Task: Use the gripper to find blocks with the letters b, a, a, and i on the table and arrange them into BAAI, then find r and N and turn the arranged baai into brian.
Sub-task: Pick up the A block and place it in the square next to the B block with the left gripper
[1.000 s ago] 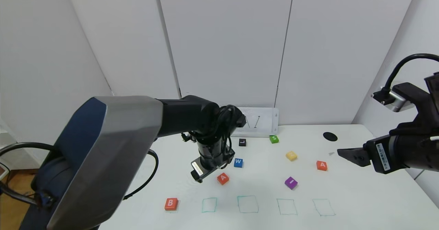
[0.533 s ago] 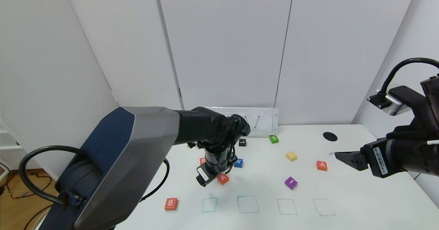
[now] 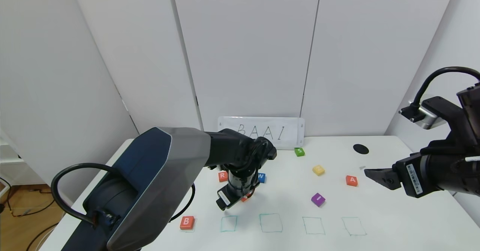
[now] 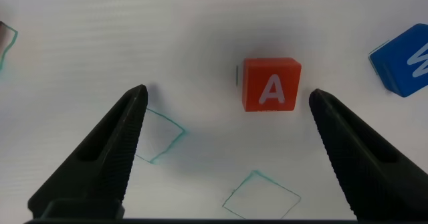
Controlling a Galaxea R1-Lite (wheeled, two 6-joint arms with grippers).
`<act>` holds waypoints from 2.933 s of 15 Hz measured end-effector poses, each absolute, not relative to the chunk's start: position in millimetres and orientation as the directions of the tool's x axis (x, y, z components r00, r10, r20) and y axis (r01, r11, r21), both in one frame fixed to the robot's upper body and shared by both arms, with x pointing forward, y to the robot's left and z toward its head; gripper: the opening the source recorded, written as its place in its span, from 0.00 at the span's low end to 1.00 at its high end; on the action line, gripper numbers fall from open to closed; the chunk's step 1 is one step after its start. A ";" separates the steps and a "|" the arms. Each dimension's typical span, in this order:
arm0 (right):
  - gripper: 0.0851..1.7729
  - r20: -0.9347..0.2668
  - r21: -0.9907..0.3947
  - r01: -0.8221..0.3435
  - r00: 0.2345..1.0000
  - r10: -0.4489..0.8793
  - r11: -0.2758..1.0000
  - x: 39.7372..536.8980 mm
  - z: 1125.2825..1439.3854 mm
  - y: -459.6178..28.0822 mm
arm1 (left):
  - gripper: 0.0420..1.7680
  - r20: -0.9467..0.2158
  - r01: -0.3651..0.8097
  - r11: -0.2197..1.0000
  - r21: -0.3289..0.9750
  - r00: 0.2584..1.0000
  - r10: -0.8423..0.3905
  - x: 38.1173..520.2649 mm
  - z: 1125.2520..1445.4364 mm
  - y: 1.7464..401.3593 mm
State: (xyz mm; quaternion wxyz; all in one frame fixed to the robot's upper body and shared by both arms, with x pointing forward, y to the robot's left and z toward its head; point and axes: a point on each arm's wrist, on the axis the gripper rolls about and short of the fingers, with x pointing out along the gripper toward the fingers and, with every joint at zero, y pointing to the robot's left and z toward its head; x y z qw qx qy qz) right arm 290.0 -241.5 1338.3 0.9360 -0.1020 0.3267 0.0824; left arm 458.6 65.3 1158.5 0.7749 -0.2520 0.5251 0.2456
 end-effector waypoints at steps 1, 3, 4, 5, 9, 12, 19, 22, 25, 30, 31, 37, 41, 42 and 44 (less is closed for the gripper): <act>1.00 -0.629 -0.137 -0.223 0.773 0.089 0.965 289.9 1338.2 -241.2 | 0.97 -0.937 -0.645 0.752 -0.136 0.331 0.114 459.0 1157.8 64.7; 1.00 -0.629 -0.137 -0.225 0.772 0.091 0.965 289.3 1338.2 -240.8 | 0.97 -0.928 -0.643 0.750 -0.154 0.356 0.114 460.6 1157.9 63.1; 1.00 -0.628 -0.137 -0.226 0.772 0.092 0.964 289.0 1338.3 -240.7 | 0.97 -0.921 -0.645 0.748 -0.156 0.368 0.125 461.5 1157.2 62.9; 1.00 -0.628 -0.137 -0.227 0.773 0.093 0.964 288.7 1338.4 -240.6 | 0.97 -0.920 -0.647 0.747 -0.154 0.370 0.131 461.9 1156.3 63.2; 1.00 -0.625 -0.136 -0.229 0.774 0.095 0.964 287.8 1339.1 -240.8 | 0.97 -0.921 -0.645 0.750 -0.146 0.365 0.135 460.5 1153.2 61.1; 1.00 -0.623 -0.136 -0.228 0.777 0.096 0.964 287.0 1339.9 -241.2 | 0.97 -0.924 -0.646 0.750 -0.138 0.358 0.138 456.3 1152.5 57.4; 1.00 -0.614 -0.133 -0.228 0.783 0.101 0.965 284.5 1342.5 -242.5 | 0.88 -0.925 -0.657 0.741 -0.136 0.351 0.142 454.9 1150.3 56.1; 1.00 -0.612 -0.133 -0.228 0.784 0.101 0.965 283.9 1343.1 -242.9 | 0.61 -0.926 -0.656 0.743 -0.132 0.350 0.144 455.1 1148.4 55.8; 1.00 -0.611 -0.133 -0.228 0.785 0.101 0.964 283.8 1343.3 -243.0 | 0.42 -0.925 -0.653 0.746 -0.133 0.353 0.144 455.6 1147.6 55.4; 1.00 -0.613 -0.135 -0.233 0.783 0.104 0.963 282.9 1342.4 -242.4 | 0.27 -0.919 -0.651 0.749 -0.121 0.359 0.163 456.2 1144.8 55.9; 1.00 -0.614 -0.135 -0.234 0.782 0.104 0.963 282.7 1342.2 -242.2 | 0.27 -0.919 -0.651 0.750 -0.119 0.357 0.165 456.1 1144.4 55.9; 1.00 -0.610 -0.133 -0.235 0.785 0.107 0.963 281.4 1343.2 -242.7 | 0.27 -0.927 -0.627 0.776 -0.072 0.329 0.180 448.0 1152.0 56.4; 1.00 -0.604 -0.131 -0.235 0.789 0.110 0.963 279.7 1345.1 -243.5 | 0.27 -0.929 -0.552 0.833 -0.038 0.326 0.174 436.1 1176.8 63.8; 1.00 -0.602 -0.131 -0.235 0.791 0.111 0.963 279.3 1345.5 -243.7 | 0.27 -0.930 -0.529 0.848 -0.030 0.326 0.171 431.9 1183.5 67.0; 1.00 -0.599 -0.129 -0.234 0.793 0.112 0.964 278.2 1346.6 -244.4 | 0.27 -0.930 -0.469 0.883 -0.006 0.327 0.167 421.5 1193.9 75.1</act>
